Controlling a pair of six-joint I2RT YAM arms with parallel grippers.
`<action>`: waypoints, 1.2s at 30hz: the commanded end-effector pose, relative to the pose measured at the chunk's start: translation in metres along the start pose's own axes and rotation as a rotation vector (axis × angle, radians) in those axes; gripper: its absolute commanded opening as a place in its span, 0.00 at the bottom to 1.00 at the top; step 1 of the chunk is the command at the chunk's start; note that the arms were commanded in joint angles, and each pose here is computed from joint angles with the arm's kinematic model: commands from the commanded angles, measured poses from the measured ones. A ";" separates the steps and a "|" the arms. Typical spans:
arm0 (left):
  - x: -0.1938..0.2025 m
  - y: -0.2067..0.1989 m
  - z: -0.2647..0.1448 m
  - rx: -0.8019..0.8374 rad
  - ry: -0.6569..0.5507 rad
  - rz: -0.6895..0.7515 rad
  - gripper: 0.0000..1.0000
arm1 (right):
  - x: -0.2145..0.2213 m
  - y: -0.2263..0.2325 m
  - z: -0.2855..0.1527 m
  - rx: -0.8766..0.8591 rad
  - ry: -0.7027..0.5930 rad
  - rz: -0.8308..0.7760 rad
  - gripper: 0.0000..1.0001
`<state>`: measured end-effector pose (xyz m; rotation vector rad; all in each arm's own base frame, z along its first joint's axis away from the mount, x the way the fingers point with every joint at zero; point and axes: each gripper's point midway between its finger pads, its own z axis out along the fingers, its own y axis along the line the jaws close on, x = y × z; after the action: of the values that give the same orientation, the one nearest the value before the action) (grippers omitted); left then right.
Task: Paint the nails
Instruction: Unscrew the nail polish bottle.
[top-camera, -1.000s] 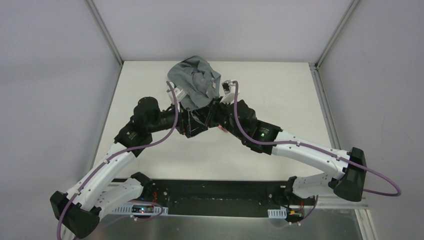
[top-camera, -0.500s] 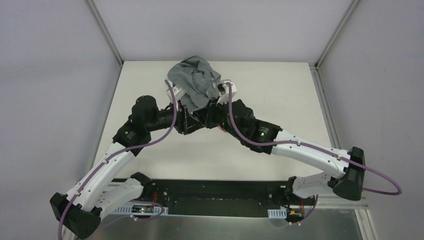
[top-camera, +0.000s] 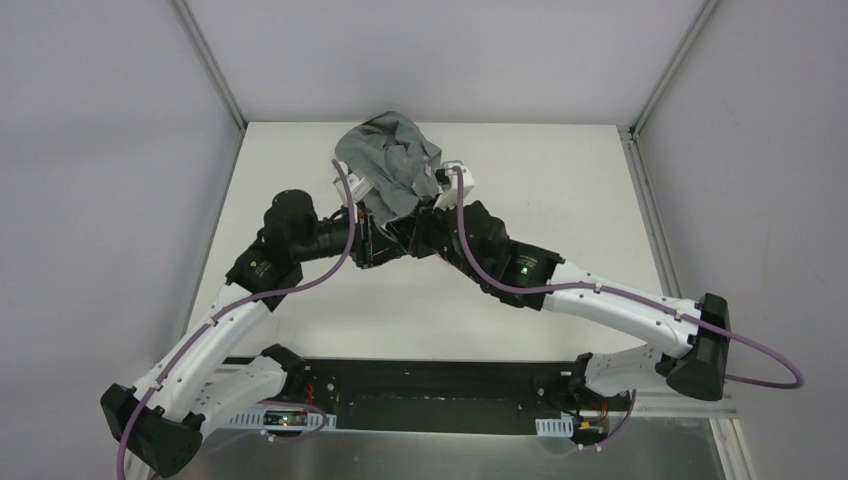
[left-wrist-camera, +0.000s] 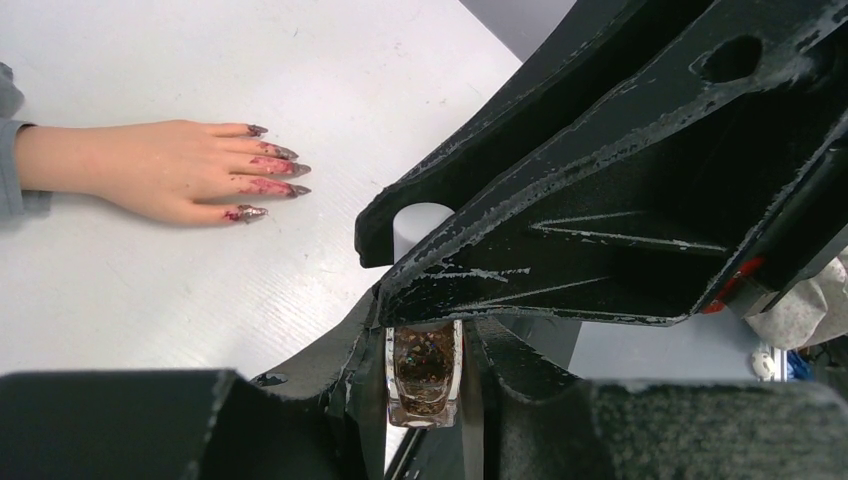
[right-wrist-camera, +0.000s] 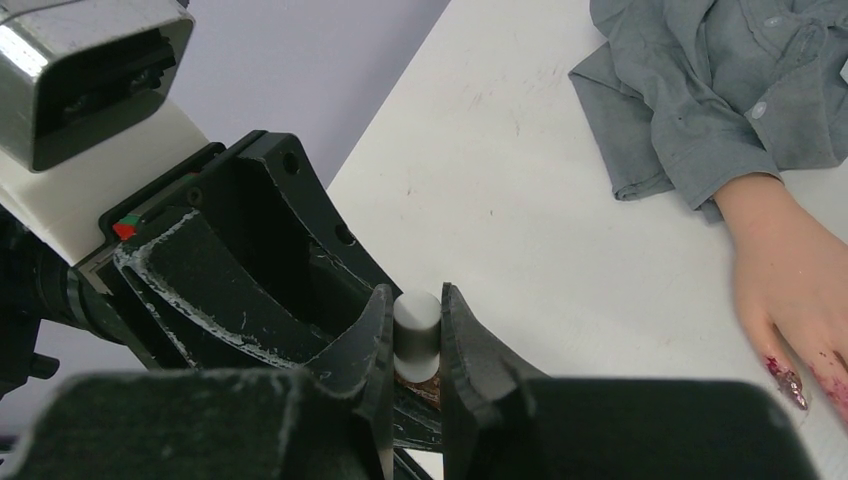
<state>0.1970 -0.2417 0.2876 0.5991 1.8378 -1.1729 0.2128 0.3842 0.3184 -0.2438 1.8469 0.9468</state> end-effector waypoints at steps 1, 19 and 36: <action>-0.014 -0.016 -0.005 0.051 -0.024 0.021 0.00 | -0.036 -0.001 -0.010 0.036 -0.121 0.044 0.00; -0.012 -0.095 -0.040 0.456 0.008 0.159 0.00 | -0.030 0.038 -0.059 -0.461 -0.017 0.019 0.00; -0.009 -0.112 -0.050 0.554 0.020 0.194 0.02 | -0.019 0.067 -0.090 -0.725 0.021 -0.038 0.00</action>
<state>0.1119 -0.2506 0.3314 0.9853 1.5848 -1.5632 0.1277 0.3710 0.3606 -0.7246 1.5591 1.5342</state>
